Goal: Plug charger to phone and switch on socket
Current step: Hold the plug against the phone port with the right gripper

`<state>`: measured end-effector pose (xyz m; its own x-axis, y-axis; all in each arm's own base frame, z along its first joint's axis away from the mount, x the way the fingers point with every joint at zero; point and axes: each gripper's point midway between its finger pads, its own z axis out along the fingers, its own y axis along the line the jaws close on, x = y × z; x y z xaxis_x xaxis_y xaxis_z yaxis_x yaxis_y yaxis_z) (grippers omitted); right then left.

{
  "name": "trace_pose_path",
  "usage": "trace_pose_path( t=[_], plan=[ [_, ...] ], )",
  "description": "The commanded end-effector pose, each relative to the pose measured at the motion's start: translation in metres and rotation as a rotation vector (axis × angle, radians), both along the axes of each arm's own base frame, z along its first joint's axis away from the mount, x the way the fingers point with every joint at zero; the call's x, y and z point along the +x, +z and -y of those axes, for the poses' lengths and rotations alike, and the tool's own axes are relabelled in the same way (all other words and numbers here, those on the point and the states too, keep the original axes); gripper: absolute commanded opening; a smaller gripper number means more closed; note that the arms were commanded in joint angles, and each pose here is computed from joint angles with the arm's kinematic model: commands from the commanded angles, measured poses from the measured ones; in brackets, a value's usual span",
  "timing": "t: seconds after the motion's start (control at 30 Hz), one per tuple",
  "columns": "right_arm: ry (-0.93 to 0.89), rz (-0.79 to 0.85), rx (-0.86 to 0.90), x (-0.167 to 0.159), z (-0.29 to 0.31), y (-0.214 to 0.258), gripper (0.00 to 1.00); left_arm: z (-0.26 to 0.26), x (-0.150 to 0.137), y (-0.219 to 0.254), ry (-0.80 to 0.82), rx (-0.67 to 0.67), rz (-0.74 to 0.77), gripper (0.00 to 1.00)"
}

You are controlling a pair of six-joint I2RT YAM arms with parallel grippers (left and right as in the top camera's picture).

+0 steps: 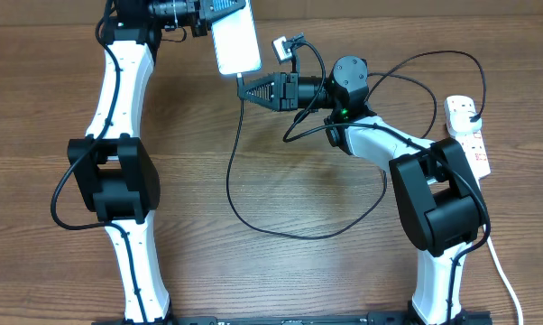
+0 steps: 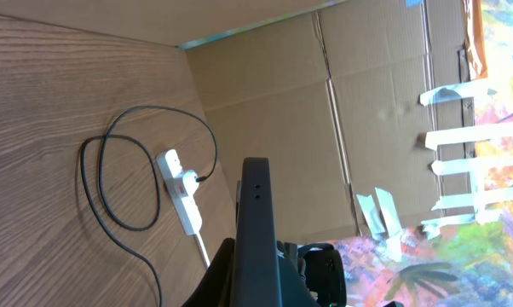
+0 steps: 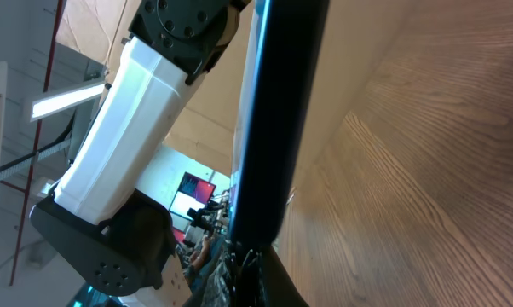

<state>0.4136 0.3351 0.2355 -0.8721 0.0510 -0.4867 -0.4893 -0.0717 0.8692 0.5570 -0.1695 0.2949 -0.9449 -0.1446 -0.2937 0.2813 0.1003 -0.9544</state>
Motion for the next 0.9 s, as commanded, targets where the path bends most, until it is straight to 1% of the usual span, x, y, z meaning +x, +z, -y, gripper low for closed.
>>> trace_pose_path(
  t=[0.0, 0.6, 0.87],
  plan=[
    [-0.024, 0.023, 0.015, 0.0053, 0.0035, 0.0099, 0.04, 0.0046, -0.0065, 0.0151, -0.029, -0.003, 0.064, 0.04],
    [-0.026, 0.023, 0.015, 0.0057, 0.0035, 0.01, 0.04, 0.0036, -0.0095, 0.016, -0.046, -0.01, 0.057, 0.04],
    [-0.028, 0.023, 0.015, 0.0064, 0.0043, 0.01, 0.04, -0.0049, -0.0045, 0.0153, -0.015, -0.007, 0.043, 0.04]
  ],
)
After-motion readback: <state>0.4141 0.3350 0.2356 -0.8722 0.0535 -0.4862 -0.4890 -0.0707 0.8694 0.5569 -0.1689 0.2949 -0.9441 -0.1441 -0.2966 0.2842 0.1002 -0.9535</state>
